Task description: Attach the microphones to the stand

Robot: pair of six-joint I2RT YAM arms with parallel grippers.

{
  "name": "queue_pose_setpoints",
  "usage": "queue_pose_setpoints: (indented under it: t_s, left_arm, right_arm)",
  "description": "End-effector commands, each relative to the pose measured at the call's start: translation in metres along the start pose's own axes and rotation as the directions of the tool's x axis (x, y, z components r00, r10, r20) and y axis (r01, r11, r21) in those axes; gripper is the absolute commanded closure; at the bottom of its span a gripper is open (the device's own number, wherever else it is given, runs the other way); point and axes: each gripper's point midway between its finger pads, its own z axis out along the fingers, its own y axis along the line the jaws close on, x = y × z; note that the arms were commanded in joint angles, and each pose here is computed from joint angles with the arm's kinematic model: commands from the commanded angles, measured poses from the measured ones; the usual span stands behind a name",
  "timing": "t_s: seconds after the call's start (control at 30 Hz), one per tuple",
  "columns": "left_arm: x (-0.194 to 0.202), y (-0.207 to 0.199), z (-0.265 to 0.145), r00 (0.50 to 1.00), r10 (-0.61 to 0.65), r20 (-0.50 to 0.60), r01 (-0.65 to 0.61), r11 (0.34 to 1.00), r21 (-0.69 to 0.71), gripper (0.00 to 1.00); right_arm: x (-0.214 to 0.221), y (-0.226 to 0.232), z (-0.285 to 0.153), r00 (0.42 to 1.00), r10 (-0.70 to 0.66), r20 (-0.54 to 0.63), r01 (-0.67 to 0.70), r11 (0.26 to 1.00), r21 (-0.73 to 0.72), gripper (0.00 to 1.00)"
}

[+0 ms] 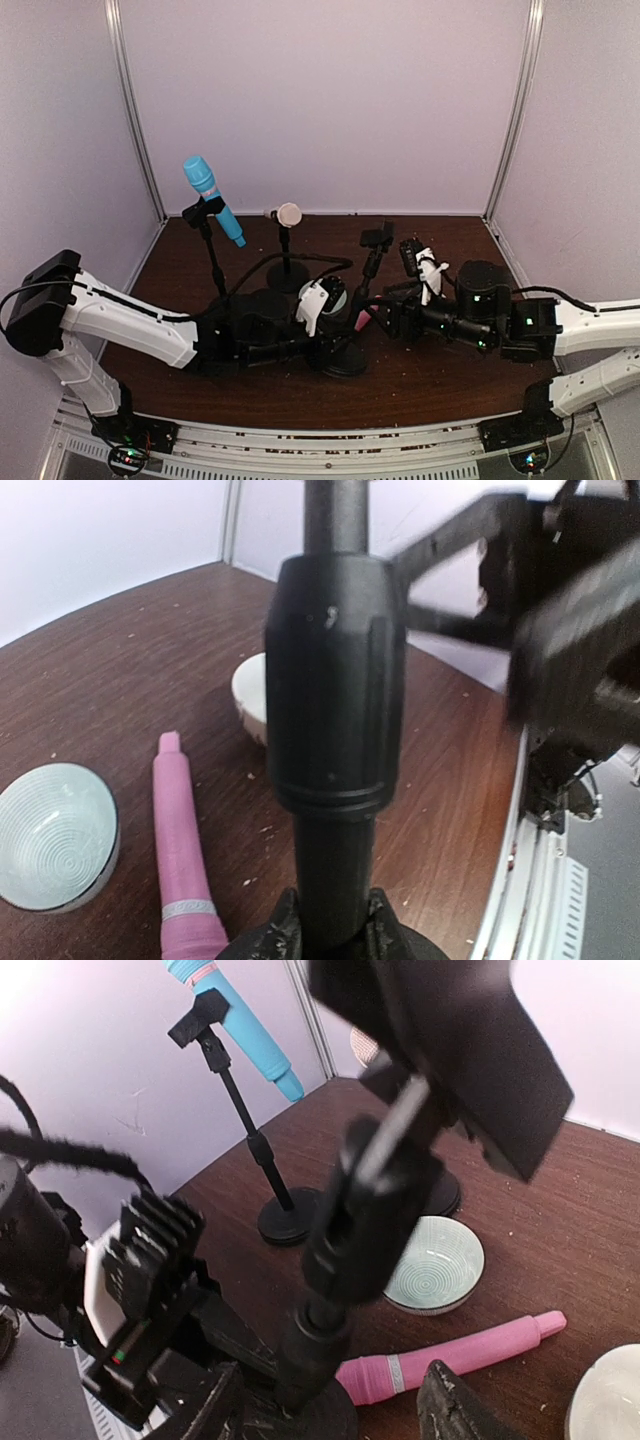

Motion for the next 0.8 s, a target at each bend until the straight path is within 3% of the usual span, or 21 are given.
queue_pose_setpoints:
  t_s: [0.0,0.37,0.57,0.63,0.77]
  left_arm:
    - [-0.051,-0.002,-0.009,0.988,0.002,0.154,0.007,0.998,-0.055,1.0]
    - [-0.058,-0.007,-0.017,0.98,0.04,0.194,-0.03,0.998,-0.057,1.0]
    - [-0.058,-0.008,-0.02,0.98,0.045,0.194,-0.035,0.998,-0.058,1.0]
    - [-0.057,-0.008,-0.02,0.979,0.047,0.196,-0.036,0.998,-0.058,1.0]
    - [-0.058,-0.011,-0.021,0.979,0.05,0.2,-0.041,0.998,-0.05,1.0]
  right_arm:
    - [-0.032,0.011,0.01,0.997,0.039,0.065,-0.04,0.999,0.005,0.4]
    - [-0.02,0.021,0.034,0.993,0.12,0.008,-0.12,0.993,-0.019,0.53]
    - [-0.028,0.017,0.03,0.987,0.15,0.05,-0.15,0.989,-0.004,0.68]
    - [-0.029,0.013,0.031,0.986,0.159,0.05,-0.16,0.987,0.013,0.67]
    - [-0.03,0.014,0.035,0.985,0.164,0.045,-0.165,0.986,0.012,0.53]
